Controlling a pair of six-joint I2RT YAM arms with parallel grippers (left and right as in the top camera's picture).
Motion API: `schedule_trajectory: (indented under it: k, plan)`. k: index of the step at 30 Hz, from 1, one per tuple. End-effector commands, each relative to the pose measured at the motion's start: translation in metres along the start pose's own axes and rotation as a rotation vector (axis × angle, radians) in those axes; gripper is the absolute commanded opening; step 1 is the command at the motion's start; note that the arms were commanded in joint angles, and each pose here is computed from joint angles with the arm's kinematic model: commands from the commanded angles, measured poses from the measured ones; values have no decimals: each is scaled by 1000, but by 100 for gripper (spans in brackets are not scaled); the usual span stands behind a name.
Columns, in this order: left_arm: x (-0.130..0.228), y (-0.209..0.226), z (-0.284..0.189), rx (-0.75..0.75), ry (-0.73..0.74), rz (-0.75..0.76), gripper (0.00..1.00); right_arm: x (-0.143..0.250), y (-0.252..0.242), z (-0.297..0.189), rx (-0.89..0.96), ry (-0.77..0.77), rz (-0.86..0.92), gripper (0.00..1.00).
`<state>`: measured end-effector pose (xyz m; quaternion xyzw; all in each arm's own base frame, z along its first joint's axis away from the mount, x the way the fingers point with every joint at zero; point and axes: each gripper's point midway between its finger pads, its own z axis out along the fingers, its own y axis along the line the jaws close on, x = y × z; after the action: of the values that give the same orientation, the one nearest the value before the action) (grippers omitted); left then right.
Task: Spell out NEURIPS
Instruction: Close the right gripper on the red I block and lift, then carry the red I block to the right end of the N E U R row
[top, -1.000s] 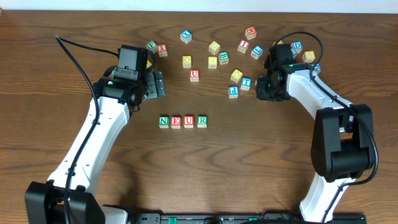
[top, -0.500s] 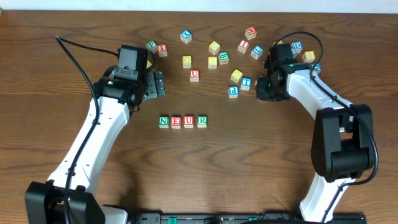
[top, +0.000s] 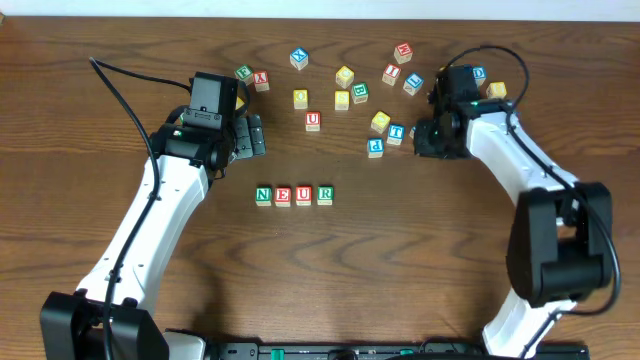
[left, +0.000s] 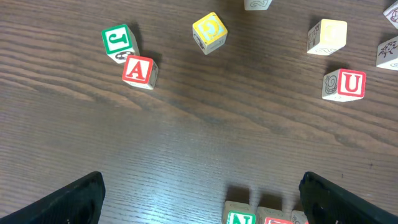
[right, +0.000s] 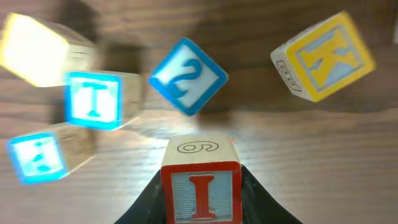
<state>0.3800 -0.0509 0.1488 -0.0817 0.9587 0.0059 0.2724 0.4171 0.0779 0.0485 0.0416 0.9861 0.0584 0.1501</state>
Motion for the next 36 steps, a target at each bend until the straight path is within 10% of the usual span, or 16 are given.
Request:
schedule_trajectory:
  k: [1, 36]
  plan:
    - [-15, -2, -13, 13, -46, -7, 98, -14, 19, -35, -34, -85, 1, 25]
    - [-14, -2, -13, 13, -46, -7, 98, 75, 125, -48, 113, -54, -93, 24]
